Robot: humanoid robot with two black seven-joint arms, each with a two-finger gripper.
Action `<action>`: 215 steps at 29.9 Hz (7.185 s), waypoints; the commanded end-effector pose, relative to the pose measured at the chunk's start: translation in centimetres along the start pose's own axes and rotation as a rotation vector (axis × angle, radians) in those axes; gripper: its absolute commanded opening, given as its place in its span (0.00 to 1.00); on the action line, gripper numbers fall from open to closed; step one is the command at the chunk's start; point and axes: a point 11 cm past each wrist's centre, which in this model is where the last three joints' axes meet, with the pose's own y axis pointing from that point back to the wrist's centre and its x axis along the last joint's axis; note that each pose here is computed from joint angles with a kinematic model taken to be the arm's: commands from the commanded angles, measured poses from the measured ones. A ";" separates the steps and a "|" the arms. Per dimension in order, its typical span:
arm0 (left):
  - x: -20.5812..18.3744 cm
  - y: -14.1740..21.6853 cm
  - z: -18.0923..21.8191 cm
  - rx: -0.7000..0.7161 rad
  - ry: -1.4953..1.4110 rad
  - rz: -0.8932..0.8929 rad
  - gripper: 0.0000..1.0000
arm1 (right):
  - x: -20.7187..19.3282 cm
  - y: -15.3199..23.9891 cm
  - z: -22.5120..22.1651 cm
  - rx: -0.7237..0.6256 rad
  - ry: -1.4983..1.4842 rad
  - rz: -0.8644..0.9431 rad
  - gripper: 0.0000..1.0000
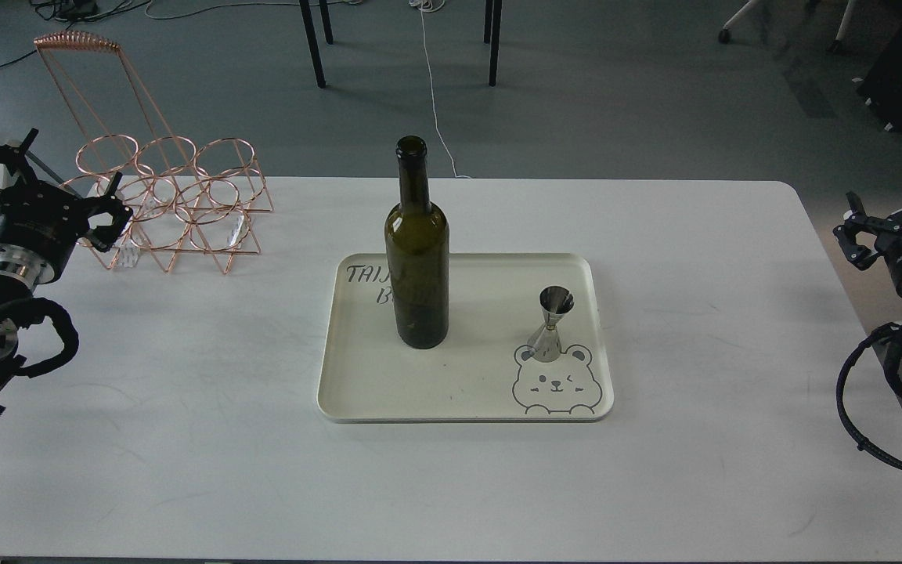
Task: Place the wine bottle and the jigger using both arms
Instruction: 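Move the right gripper toward the silver jigger on the tray, then grasp the silver jigger with the right gripper, then lift the jigger off the tray and carry it outward with the right gripper, then set the jigger on the table, release, and withdraw the right gripper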
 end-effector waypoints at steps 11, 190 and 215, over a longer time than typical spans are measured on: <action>-0.2 -0.1 0.2 -0.014 0.003 -0.006 0.98 | -1.5 -0.4 -0.1 -0.022 0.016 -0.056 0.99; -4.9 -3.0 4.7 -0.068 -0.055 -0.113 0.98 | -0.7 10.3 10.4 -0.114 2.039 -0.801 0.45; -6.8 -2.8 6.8 -0.030 -0.214 -0.184 0.98 | -4.4 11.5 -3.9 -0.028 1.843 -0.548 0.88</action>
